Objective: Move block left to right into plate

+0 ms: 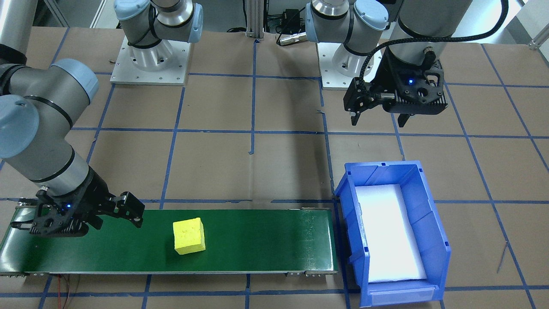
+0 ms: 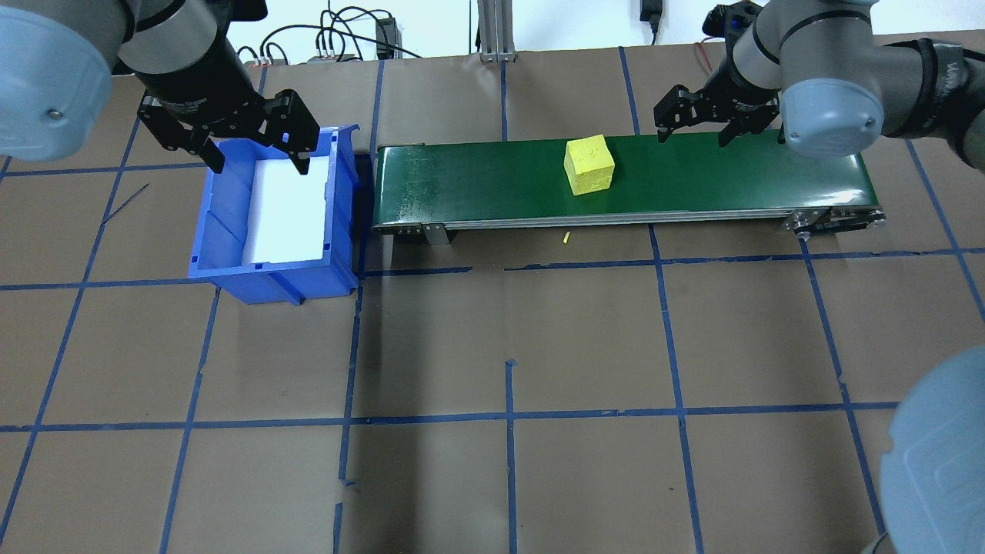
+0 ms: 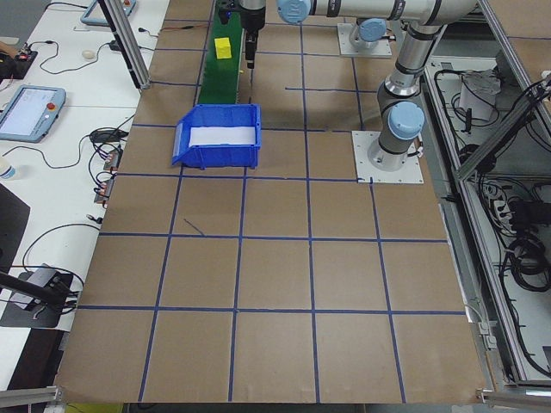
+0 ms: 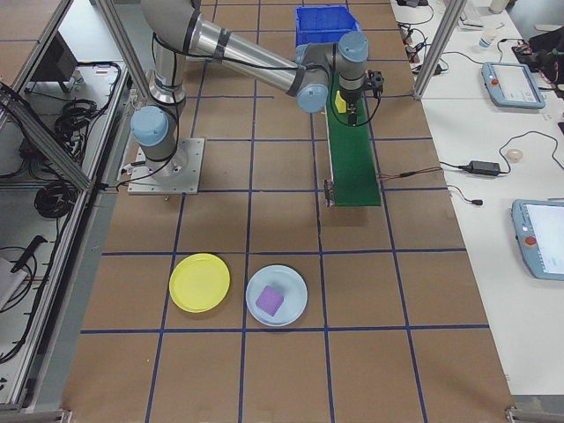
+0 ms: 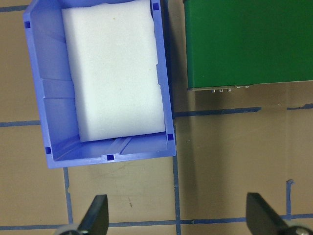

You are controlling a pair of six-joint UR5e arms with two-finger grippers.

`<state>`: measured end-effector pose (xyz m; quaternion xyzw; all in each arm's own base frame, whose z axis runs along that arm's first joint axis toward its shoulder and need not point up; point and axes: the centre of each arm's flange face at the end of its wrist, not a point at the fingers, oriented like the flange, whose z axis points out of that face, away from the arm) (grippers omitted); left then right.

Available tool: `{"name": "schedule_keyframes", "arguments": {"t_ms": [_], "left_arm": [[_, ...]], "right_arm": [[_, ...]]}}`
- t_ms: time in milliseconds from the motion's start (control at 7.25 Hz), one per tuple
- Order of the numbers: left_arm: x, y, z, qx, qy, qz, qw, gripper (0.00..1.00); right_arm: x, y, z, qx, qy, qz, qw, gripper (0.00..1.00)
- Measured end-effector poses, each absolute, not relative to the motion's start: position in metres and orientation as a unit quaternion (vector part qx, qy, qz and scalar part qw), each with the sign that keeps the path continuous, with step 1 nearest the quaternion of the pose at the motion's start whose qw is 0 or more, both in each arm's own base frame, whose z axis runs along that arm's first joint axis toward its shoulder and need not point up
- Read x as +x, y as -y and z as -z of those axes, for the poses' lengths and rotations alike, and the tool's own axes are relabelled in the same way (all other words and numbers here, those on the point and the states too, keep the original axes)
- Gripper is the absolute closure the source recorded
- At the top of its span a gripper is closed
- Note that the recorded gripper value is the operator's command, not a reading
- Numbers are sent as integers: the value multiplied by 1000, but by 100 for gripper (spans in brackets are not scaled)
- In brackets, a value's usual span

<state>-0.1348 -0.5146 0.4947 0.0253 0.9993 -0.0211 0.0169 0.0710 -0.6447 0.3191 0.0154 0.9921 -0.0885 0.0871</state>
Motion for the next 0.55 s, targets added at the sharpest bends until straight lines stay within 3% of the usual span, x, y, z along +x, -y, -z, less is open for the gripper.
{"name": "schedule_keyframes", "arguments": {"t_ms": [552], "left_arm": [[-136, 508, -499, 25, -999, 21, 17, 0]], "right_arm": [[72, 652, -308, 31, -992, 80, 91, 1]]}}
